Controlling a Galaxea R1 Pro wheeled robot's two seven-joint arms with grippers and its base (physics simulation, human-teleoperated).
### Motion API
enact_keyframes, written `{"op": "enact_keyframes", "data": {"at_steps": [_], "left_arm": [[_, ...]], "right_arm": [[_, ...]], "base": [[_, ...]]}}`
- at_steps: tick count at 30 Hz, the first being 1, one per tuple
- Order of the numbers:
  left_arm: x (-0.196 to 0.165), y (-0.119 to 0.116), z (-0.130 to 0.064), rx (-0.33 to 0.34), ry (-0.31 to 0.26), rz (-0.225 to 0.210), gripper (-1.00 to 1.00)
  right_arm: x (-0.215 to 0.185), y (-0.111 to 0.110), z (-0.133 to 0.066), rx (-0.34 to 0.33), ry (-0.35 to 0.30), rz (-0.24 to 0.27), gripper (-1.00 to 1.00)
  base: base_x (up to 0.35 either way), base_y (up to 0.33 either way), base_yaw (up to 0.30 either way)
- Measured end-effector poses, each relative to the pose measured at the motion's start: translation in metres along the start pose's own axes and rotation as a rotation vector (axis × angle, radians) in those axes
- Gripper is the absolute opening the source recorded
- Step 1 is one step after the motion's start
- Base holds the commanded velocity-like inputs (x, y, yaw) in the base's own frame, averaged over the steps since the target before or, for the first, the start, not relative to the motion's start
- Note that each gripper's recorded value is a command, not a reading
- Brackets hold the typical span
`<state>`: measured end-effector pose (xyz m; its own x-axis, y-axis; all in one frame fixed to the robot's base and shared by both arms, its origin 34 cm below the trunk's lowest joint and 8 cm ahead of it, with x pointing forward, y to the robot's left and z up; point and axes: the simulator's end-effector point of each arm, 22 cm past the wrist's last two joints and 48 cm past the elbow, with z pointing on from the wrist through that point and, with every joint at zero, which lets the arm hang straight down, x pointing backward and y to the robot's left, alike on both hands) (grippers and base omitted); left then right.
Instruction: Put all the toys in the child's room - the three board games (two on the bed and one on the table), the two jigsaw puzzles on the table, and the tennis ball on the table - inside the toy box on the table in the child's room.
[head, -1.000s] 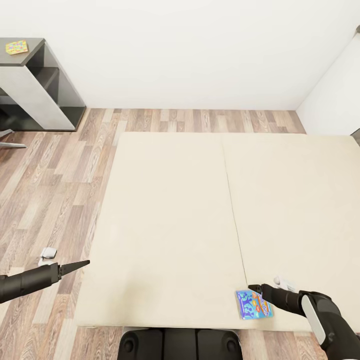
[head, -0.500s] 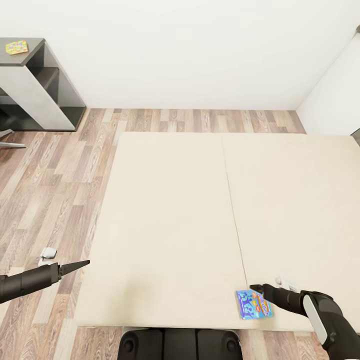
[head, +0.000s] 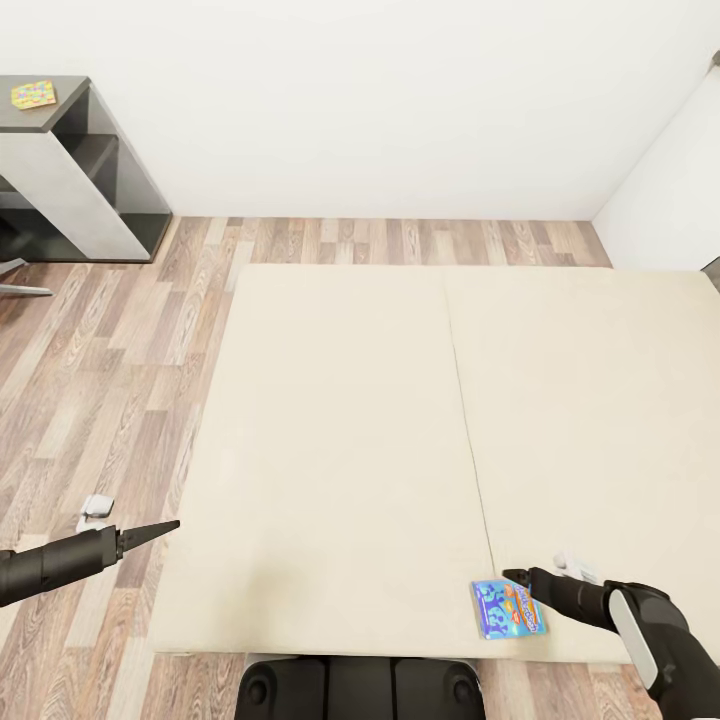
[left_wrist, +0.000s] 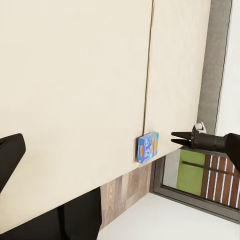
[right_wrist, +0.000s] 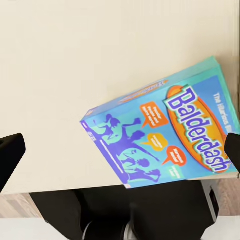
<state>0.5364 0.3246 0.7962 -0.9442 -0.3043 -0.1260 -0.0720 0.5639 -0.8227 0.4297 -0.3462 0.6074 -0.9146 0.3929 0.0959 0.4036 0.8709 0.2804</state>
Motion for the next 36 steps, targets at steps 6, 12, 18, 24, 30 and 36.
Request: {"op": "enact_keyframes", "data": {"at_steps": [6,12,18,24,30,36], "left_arm": [[0.0,0.0,0.0,0.0,0.0,0.0,1.0],[0.0,0.0,0.0,0.0,0.0,0.0,1.0],[0.0,0.0,0.0,0.0,0.0,0.0,1.0],[0.0,0.0,0.0,0.0,0.0,0.0,1.0],[0.0,0.0,0.0,0.0,0.0,0.0,1.0],[0.0,0.0,0.0,0.0,0.0,0.0,1.0]], "right_arm": [[-0.001,-0.008,-0.001,0.029,-0.002,-0.001,1.0],[-0.001,-0.019,-0.002,0.077,-0.002,0.0,1.0],[-0.002,-0.029,-0.002,0.124,-0.004,0.0,1.0],[-0.005,-0.033,-0.002,0.145,-0.023,-0.006,1.0],[-0.006,-0.034,-0.002,0.15,-0.032,-0.008,1.0],[-0.006,-0.034,-0.001,0.15,-0.033,-0.009,1.0]], "base": [[0.0,0.0,0.0],[0.0,0.0,0.0],[0.0,0.0,0.0],[0.0,0.0,0.0],[0.0,0.0,0.0],[0.0,0.0,0.0]]}}
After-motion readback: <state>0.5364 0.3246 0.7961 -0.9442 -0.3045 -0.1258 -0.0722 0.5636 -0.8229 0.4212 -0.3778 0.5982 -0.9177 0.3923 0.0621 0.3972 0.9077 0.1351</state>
